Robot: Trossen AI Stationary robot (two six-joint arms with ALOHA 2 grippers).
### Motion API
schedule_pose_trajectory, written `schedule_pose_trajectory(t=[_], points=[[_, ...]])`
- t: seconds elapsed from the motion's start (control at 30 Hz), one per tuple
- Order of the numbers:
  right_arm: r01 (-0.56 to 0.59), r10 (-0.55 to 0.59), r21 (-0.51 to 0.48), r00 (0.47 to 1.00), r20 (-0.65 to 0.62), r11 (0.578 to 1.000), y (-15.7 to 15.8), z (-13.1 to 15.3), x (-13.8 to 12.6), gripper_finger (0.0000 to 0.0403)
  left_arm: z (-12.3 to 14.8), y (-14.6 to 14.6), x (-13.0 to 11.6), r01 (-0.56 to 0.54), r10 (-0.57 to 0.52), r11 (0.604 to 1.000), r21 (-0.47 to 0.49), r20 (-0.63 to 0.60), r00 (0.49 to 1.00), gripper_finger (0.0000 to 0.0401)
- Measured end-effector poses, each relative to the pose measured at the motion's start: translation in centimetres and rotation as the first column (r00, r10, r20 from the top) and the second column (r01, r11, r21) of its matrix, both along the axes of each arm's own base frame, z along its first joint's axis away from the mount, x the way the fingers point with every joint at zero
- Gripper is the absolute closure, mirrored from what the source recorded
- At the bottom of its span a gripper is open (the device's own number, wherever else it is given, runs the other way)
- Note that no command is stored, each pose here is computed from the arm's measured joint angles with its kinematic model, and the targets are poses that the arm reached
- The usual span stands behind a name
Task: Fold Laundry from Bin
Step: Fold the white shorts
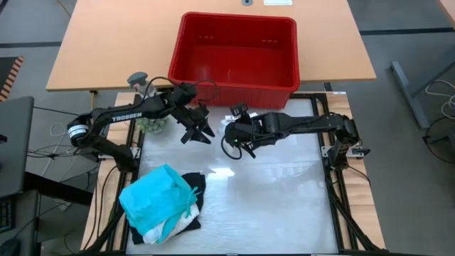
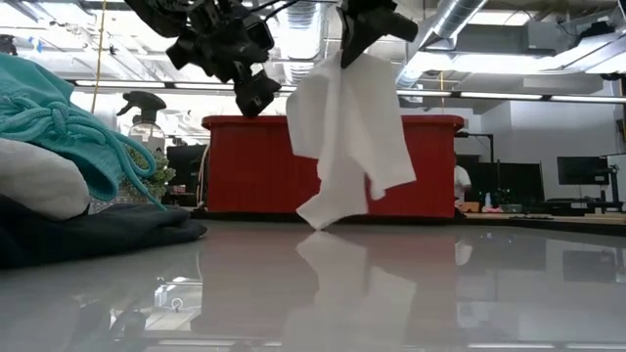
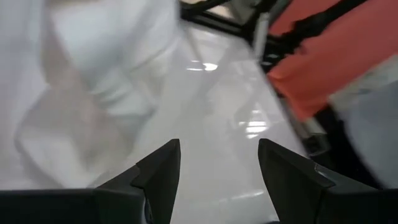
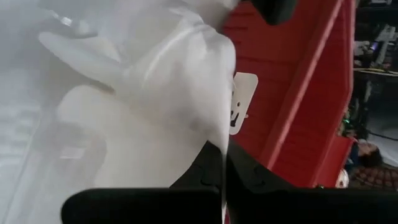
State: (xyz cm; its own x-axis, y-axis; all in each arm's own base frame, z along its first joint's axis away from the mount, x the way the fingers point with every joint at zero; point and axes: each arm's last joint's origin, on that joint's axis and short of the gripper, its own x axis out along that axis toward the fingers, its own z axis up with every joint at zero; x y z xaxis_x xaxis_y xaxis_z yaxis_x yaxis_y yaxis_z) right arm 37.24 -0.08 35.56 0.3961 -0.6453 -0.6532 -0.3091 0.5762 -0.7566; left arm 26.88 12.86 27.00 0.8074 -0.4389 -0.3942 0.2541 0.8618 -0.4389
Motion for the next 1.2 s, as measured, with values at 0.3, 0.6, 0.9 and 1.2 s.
schedule_pose_trajectory(t=[0.3, 0.6, 0.9, 1.2], points=[[0.01, -0.01, -0.006, 0.998, 0.065, 1.0, -0.3, 1.7, -1.0, 0.0381, 0.1, 3.1, -1.1, -0.207, 0.207, 0.967, 0.151, 0.018, 0.978, 0.0197], [0.037, -0.033, -0.017, 0.981, 0.189, 0.999, -1.8, 3.1, -0.8, 0.0381, 1.2, 3.2, -0.5, -0.201, 0.189, 0.974, 0.102, 0.113, 0.975, 0.0197], [0.043, -0.028, -0.078, 0.982, 0.187, 0.996, -4.1, 4.0, -1.1, 0.0381, 1.1, 3.3, -0.7, -0.204, 0.196, 0.976, 0.076, 0.103, 0.975, 0.0197], [0.03, -0.004, -0.111, 0.973, 0.229, 0.993, -4.9, 6.0, -1.3, 0.0381, 1.2, 3.9, -0.6, -0.323, 0.301, 0.921, 0.216, 0.128, 0.945, 0.0197]])
